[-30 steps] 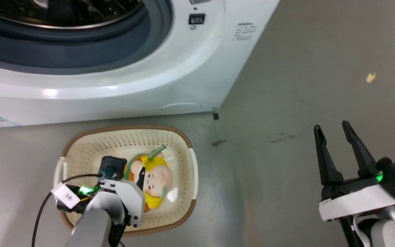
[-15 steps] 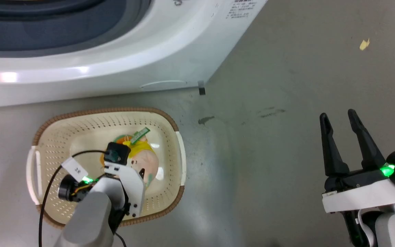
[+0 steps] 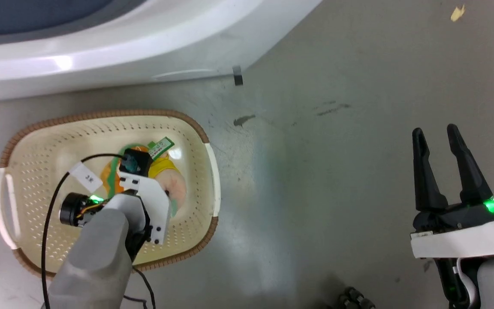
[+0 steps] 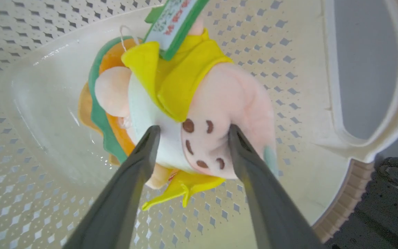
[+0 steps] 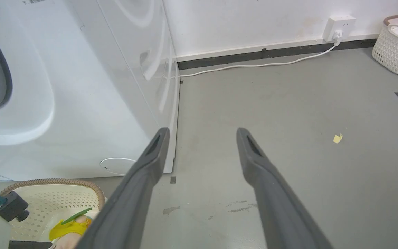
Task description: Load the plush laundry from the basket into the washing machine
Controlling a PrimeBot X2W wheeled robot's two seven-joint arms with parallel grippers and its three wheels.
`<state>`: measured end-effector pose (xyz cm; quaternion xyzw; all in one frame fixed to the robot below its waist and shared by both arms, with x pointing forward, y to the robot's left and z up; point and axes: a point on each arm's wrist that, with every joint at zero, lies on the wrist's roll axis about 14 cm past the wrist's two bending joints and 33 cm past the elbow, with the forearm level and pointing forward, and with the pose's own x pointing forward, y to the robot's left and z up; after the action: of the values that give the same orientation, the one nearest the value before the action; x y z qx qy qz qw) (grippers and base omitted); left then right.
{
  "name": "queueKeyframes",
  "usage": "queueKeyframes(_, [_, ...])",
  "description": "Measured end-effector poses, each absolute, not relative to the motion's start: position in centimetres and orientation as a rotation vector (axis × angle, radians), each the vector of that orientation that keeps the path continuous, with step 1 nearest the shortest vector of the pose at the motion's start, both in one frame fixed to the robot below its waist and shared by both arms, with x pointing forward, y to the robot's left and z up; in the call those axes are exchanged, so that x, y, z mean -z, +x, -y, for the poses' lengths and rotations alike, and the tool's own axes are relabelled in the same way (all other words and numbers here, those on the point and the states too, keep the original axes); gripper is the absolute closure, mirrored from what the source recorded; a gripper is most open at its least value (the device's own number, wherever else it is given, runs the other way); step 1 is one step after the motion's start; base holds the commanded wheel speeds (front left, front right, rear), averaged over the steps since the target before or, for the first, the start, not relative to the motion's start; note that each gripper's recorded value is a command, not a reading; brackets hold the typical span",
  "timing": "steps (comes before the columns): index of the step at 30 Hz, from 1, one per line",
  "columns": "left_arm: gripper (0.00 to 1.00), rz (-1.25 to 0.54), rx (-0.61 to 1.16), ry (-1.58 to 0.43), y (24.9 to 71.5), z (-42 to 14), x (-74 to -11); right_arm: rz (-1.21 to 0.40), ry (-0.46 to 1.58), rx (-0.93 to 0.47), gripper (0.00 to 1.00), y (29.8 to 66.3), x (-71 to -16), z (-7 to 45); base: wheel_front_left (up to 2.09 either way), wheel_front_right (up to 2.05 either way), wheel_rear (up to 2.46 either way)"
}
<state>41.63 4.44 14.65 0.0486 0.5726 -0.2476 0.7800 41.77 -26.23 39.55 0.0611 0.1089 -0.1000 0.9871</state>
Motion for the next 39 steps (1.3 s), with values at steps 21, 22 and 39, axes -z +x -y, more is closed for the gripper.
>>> queueKeyframes(21, [1.00,-1.346,0.524,0.101,40.2,-4.0,-9.5,-0.182,0.109,0.244,0.00,42.7,-39.6,28.0,0.00,0.00,0.00])
queueKeyframes(22, [1.00,-1.337,0.527,0.097,40.2,-3.9,-9.9,-0.170,0.102,0.246,0.00,42.6,-40.0,28.1,0.00,0.00,0.00])
queueKeyframes(39, [1.00,-0.859,0.403,-0.094,42.5,-6.1,-24.2,0.082,0.060,0.172,0.00,40.4,-49.8,26.1,0.00,0.00,0.00])
